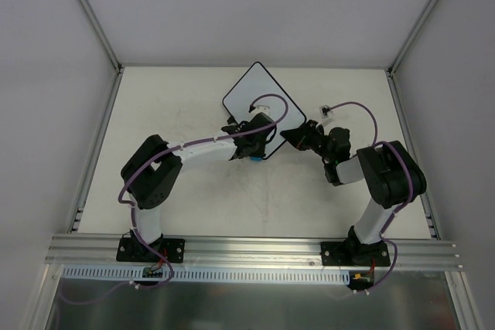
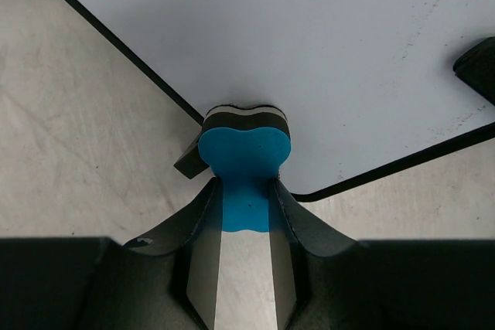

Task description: Erase the whiteboard

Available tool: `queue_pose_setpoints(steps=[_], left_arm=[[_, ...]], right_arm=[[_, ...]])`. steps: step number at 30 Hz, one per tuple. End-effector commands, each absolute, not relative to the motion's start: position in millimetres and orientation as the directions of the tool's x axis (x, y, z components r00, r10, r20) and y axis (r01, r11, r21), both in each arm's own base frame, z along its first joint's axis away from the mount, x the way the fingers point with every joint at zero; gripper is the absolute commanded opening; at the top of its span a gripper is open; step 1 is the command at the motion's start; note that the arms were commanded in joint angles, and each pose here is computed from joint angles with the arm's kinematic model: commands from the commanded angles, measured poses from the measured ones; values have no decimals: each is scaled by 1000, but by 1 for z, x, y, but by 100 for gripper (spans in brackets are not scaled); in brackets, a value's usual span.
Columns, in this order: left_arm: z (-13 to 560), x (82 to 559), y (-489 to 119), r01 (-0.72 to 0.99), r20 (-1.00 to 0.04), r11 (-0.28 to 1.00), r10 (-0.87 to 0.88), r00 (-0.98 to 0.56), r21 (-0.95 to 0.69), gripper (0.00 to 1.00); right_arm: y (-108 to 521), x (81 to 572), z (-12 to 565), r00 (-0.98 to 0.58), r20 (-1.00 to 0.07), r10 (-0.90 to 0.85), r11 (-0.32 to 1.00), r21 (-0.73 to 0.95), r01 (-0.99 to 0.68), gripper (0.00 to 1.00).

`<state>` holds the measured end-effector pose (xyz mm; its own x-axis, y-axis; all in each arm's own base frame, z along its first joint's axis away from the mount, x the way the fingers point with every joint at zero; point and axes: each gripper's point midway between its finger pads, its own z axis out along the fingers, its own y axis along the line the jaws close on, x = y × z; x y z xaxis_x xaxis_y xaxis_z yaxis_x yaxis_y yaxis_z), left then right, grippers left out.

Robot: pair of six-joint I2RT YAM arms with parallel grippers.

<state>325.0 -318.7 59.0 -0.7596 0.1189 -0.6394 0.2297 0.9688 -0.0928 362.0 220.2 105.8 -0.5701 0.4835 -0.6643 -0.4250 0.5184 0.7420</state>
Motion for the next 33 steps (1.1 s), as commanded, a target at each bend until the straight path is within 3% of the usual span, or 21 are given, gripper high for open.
queue_pose_setpoints(steps=[1, 14, 20, 33], left_arm=[[62, 314, -278, 162, -587, 985, 169, -792, 65, 0], [150, 340, -304, 226, -678, 972, 129, -724, -57, 0], [146, 332, -298, 238, -628, 971, 176, -758, -15, 0], [116, 334, -304, 206, -631, 978, 174, -756, 22, 0]], right_arm=[[235, 362, 153, -481, -734, 480, 454, 677, -579, 0], [234, 363, 152, -481, -732, 482, 458, 679, -573, 0], [233, 364, 150, -480, -736, 478, 472, 676, -566, 0], [233, 365, 152, -473, -739, 479, 473, 671, -571, 0]])
